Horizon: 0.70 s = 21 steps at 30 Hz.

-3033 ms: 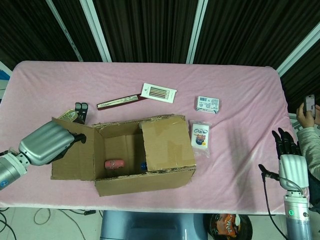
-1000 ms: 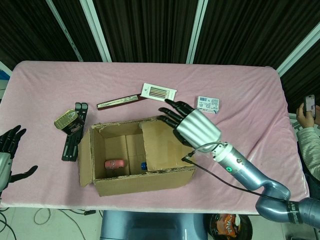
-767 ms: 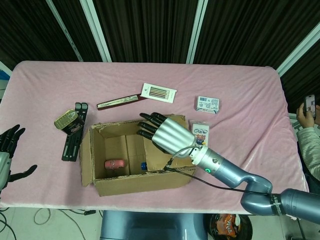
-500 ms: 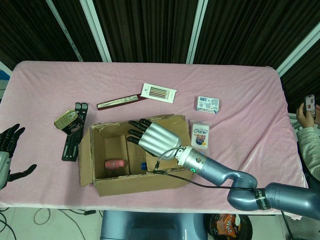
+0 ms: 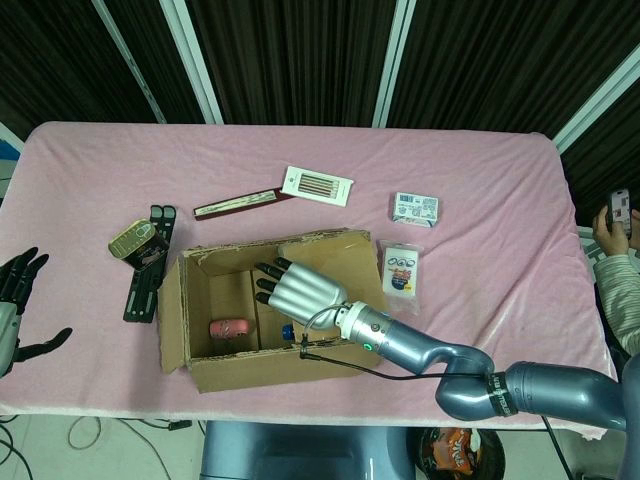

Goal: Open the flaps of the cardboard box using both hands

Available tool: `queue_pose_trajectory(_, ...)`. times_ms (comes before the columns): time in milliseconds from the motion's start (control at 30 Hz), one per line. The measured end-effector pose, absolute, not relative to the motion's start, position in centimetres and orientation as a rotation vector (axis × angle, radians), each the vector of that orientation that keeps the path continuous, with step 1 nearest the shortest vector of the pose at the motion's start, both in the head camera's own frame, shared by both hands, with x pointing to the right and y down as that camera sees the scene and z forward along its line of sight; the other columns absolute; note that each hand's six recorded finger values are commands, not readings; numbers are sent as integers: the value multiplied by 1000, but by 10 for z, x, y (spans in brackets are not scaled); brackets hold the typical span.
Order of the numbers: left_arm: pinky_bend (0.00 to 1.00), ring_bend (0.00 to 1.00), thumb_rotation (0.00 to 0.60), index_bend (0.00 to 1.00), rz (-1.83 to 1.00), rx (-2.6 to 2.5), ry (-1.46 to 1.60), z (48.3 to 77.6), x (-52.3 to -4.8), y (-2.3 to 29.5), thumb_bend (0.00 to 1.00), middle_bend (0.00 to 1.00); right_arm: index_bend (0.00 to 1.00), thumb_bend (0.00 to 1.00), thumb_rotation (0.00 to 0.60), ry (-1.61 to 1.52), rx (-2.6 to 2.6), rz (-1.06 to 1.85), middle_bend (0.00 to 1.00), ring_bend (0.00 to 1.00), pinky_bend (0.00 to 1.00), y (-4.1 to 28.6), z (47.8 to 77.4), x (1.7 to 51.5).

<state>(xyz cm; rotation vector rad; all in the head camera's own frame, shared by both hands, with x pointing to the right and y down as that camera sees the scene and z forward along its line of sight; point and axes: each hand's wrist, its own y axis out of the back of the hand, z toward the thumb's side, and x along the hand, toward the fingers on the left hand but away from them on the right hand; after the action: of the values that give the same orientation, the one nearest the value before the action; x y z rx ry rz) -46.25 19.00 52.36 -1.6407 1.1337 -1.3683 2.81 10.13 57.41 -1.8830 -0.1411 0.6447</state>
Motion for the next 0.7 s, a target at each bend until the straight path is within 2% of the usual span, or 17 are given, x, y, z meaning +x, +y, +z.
queue_pose_trajectory(233, 94, 23, 600, 0, -1368, -1645, 1137, 524, -462, 190, 123, 0, 435, 754, 600, -74, -1802, 608, 278, 93, 229, 112, 582, 17)
queue_pose_trajectory(700, 98, 23, 600, 0, -1388, -1674, 1150, 526, -463, 191, 123, 0, 503, 750, 600, 17, -1593, 613, 234, 62, 223, 111, 592, 19)
